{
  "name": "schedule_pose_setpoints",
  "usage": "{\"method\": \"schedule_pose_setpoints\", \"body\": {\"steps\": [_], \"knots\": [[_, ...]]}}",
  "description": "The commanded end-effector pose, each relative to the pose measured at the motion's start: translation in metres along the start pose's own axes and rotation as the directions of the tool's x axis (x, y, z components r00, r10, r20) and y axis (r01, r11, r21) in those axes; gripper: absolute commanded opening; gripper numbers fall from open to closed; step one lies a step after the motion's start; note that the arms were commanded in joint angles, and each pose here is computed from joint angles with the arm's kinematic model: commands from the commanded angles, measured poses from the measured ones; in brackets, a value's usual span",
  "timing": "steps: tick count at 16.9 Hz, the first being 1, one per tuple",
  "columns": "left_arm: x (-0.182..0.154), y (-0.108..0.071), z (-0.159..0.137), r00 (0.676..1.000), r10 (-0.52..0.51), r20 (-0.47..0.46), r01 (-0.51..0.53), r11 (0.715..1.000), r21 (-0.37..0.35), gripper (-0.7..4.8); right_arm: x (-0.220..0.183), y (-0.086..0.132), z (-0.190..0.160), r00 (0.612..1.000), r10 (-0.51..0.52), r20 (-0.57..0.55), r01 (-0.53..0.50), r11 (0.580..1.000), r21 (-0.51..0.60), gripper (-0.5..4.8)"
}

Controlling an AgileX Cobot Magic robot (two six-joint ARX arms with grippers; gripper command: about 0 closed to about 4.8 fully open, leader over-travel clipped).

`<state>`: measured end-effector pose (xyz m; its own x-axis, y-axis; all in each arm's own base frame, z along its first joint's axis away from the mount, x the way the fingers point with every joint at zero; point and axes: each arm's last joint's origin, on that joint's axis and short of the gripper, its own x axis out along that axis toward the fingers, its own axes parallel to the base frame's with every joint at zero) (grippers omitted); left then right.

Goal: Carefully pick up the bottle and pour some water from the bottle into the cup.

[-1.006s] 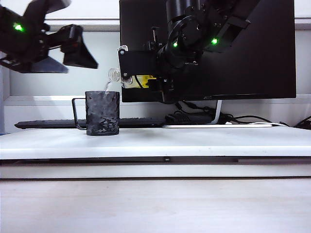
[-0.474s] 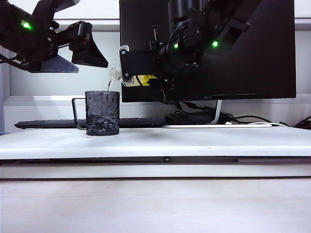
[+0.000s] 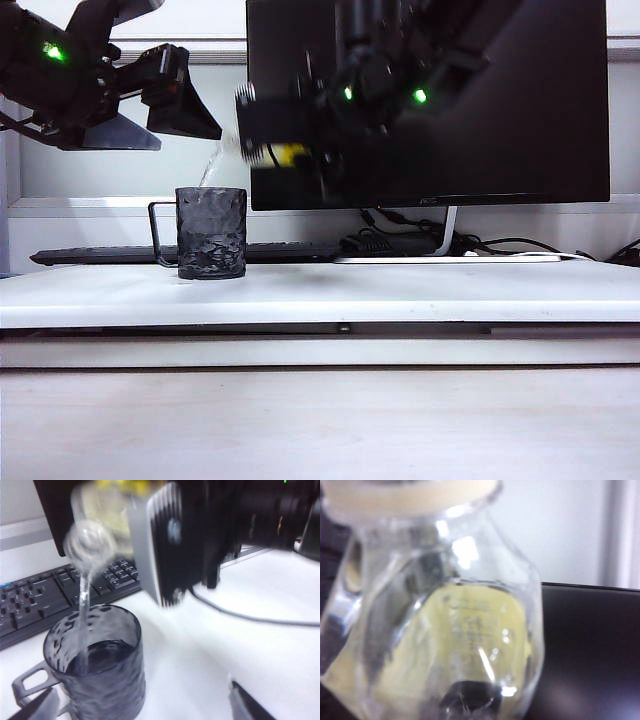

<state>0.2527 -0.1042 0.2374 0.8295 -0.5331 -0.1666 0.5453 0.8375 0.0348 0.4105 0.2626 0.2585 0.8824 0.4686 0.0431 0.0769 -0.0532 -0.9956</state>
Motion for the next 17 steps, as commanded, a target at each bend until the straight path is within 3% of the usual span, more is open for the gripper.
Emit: {"method": "schedule_pose_setpoints", "body": {"steps": [1, 17], "knots": [[-0.0006, 0.0007, 0.0025, 1.0, 0.003, 0.015, -0.003, 1.0, 0.005, 4.79, 0.0002, 0.0006, 0.0013, 1.0, 0.014, 0.003, -0.014, 1.0, 0.007, 2.06], [-0.0007, 0.0009, 0.0024, 1.0, 0.007, 0.014, -0.007, 1.0, 0.012, 4.79, 0.0, 0.0013, 0.0023, 1.0, 0.023, 0.005, -0.023, 0.998, -0.058, 2.07]]}}
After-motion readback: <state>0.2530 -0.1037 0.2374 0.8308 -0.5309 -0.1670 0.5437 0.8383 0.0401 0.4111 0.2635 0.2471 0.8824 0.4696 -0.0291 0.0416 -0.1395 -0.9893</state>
